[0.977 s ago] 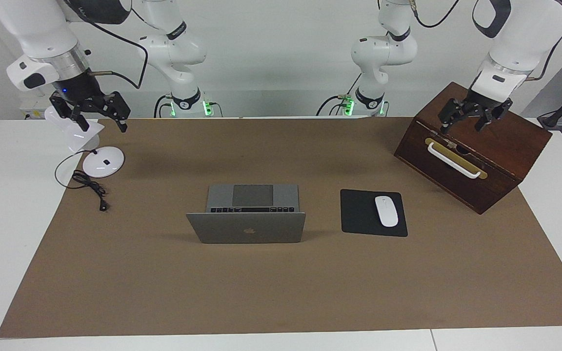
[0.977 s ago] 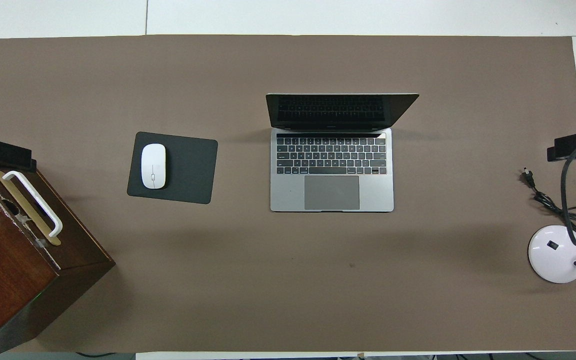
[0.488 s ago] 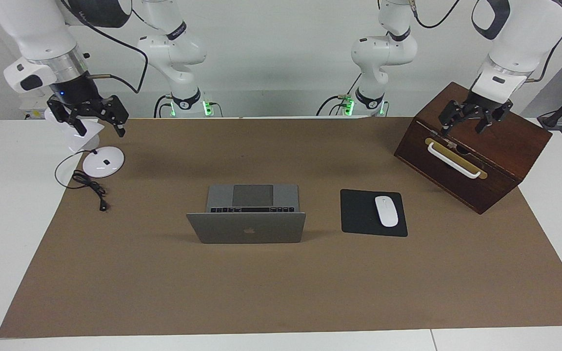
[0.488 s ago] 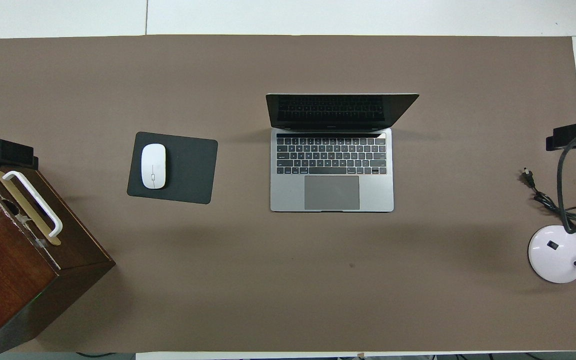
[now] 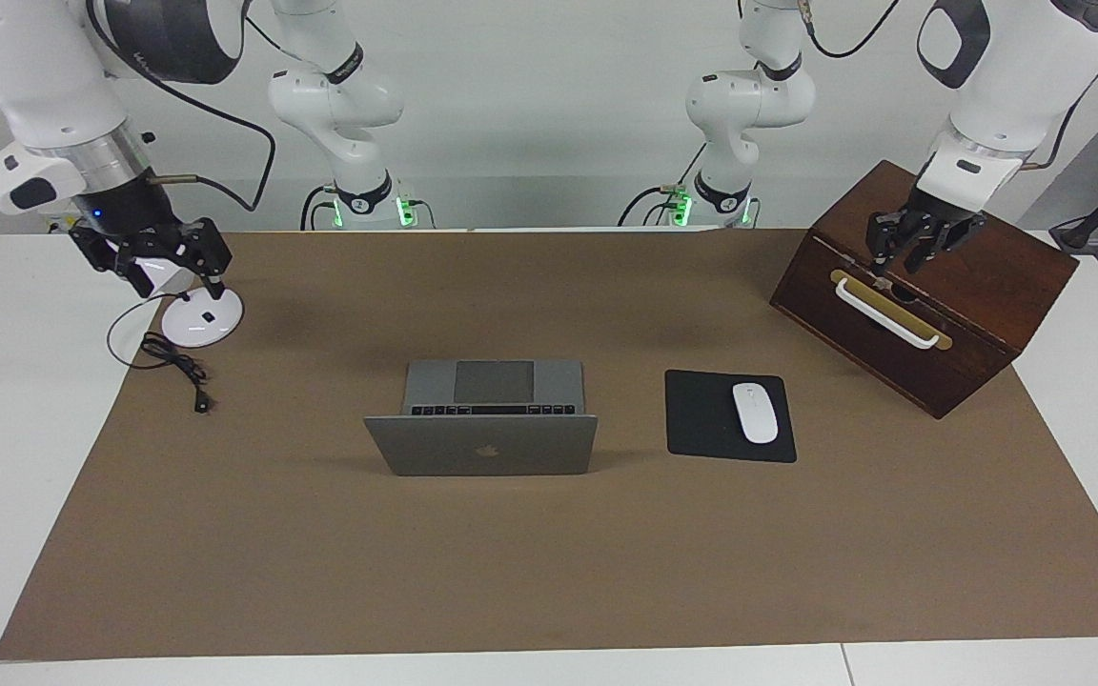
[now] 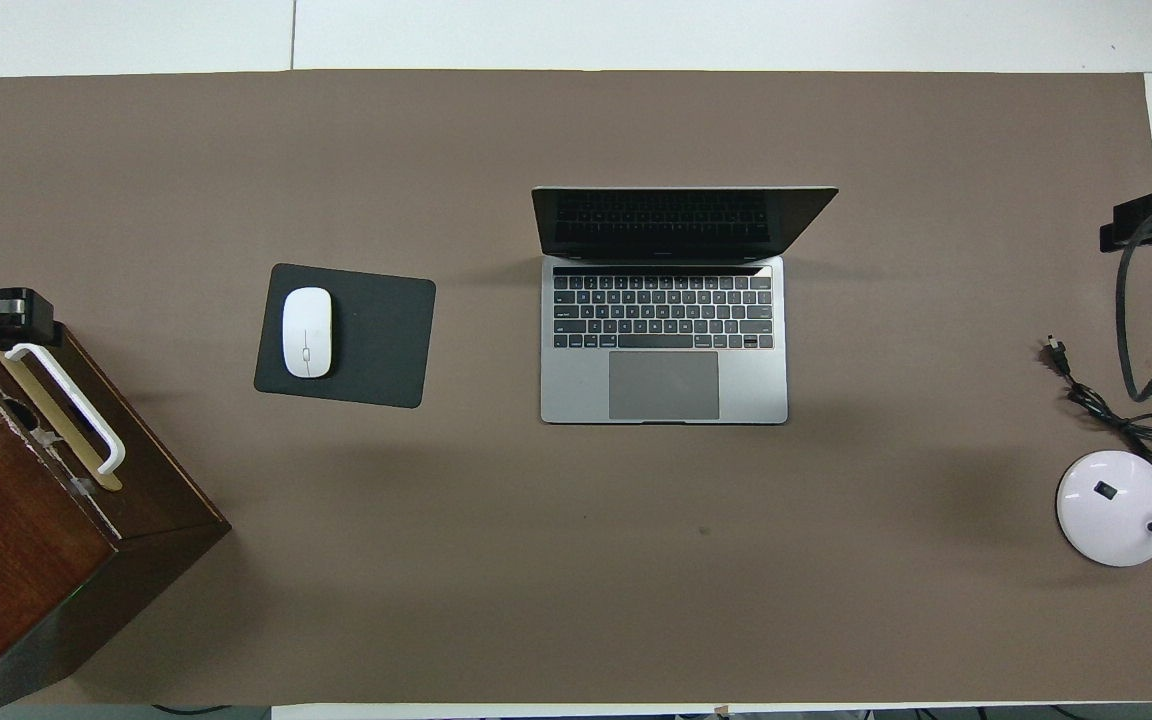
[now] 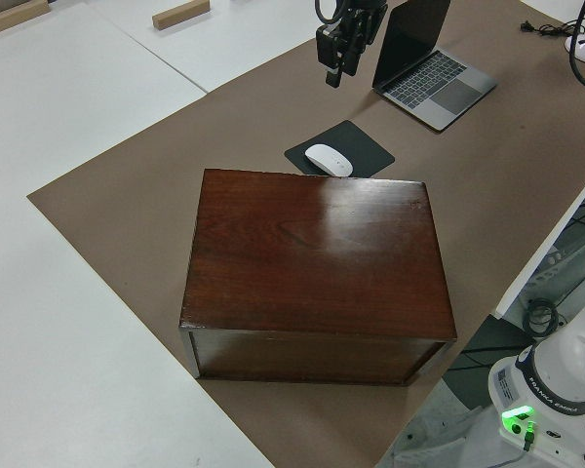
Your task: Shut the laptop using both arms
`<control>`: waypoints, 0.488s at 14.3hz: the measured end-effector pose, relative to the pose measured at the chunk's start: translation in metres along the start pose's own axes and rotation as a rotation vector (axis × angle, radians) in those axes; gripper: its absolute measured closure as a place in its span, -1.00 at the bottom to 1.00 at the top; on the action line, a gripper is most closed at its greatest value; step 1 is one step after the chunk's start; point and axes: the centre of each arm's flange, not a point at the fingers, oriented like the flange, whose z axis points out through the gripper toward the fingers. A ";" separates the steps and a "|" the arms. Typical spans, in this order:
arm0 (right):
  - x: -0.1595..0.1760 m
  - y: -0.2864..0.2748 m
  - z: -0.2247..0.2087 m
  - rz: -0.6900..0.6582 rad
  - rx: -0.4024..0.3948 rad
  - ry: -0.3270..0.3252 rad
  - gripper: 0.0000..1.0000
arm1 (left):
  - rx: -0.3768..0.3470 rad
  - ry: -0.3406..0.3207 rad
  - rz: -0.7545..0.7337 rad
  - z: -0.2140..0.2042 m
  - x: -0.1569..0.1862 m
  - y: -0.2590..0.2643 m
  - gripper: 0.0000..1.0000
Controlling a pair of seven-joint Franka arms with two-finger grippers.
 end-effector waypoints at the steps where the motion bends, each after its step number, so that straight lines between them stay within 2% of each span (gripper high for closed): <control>1: 0.005 0.001 0.006 -0.015 -0.002 -0.008 -0.24 | 0.000 0.000 0.000 0.000 0.000 0.000 0.57; 2: 0.010 0.004 0.011 -0.030 -0.004 -0.007 -0.03 | 0.000 0.000 0.000 0.000 0.000 0.000 0.84; 3: 0.018 0.007 0.015 -0.042 -0.006 0.000 0.17 | 0.000 0.000 0.000 0.000 0.000 0.000 0.98; 6: 0.040 0.015 0.026 -0.110 -0.035 0.023 0.85 | -0.026 -0.007 -0.001 0.003 -0.001 0.003 0.98; 7: 0.046 0.016 0.033 -0.125 -0.053 0.031 0.98 | -0.043 -0.009 -0.002 0.005 -0.001 0.005 0.98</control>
